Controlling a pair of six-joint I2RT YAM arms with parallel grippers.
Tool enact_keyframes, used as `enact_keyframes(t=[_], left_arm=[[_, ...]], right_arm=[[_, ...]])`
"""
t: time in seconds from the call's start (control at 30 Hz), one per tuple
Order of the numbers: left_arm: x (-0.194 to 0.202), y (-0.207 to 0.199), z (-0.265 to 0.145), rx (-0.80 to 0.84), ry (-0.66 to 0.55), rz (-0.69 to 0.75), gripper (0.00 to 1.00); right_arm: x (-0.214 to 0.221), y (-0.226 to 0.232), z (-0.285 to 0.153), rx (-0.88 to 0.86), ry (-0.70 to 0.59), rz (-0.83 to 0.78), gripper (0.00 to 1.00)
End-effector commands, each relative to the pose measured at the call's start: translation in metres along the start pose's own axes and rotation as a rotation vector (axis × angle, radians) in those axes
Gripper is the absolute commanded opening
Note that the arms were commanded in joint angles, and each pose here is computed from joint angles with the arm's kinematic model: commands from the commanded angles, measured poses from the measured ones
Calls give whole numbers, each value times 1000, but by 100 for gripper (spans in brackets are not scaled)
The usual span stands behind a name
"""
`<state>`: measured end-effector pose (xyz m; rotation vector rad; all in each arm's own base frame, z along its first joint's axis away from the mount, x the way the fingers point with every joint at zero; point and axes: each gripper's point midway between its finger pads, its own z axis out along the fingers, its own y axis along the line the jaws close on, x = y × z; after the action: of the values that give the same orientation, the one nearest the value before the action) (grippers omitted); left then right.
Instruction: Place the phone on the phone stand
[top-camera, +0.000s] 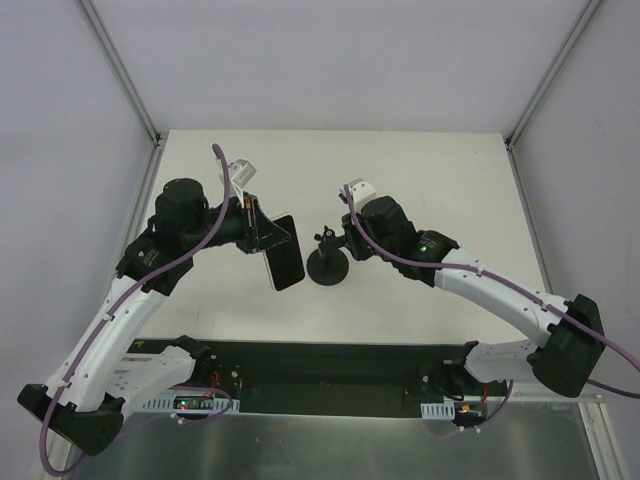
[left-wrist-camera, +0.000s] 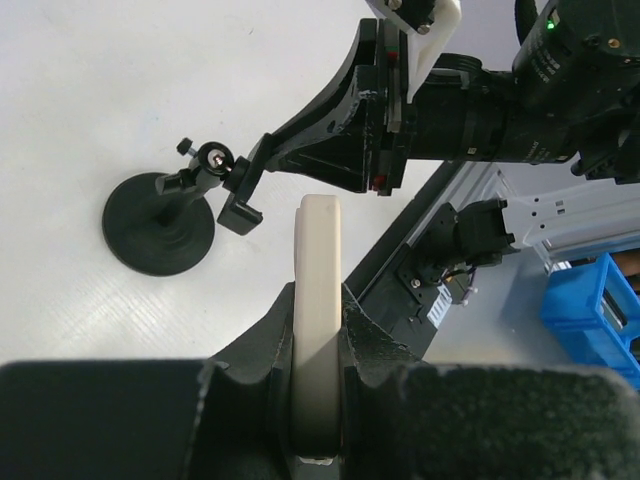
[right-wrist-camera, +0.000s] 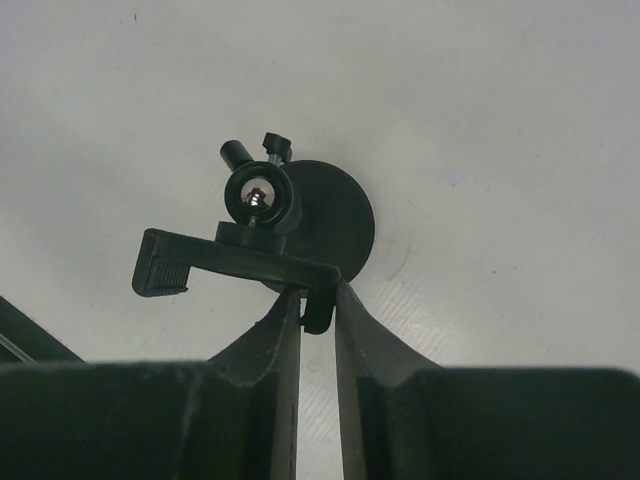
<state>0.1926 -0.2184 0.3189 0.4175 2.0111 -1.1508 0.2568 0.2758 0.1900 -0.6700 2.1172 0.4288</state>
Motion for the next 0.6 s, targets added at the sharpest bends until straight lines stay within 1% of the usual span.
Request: enact_keyframes(t=[0.0,0.03,0.07,0.1,0.17,0.33,0.4,0.43,0.47,0.5,0.57], left_arm=[[-21,-31,-3,158,-102,109,0],[-20,-36,-3,199,-105,126,0],[-20,-39,-2,221,-113,131,0],[-24,-42,1,252,-145,164,0],[-24,-48,4,295,-167,204,0],[-30,-59,13,408,-276,369,0],[-22,-64,16,481,-266,423,0],[-26,-69,19,527,-291,486,0],[-23,-71,22,559,-285,515,0],[-16,-78,21,626,-254,557,0],[-13,-74,34,675,-230,610,0]], right_arm=[[-12,1,3,4,-48,-16,13],[-11,1,4,5,-44,-21,8],[-13,1,4,5,-52,-25,4],[-11,2,4,-2,-49,-29,1],[-12,2,6,-10,-58,-39,1],[-8,7,9,-46,-48,-58,1],[-9,13,9,-113,-56,-70,1],[-9,14,9,-137,-61,-71,1],[-9,27,8,-226,-63,-75,1],[-13,24,8,-246,-69,-73,1],[-15,33,4,-338,-69,-82,1]])
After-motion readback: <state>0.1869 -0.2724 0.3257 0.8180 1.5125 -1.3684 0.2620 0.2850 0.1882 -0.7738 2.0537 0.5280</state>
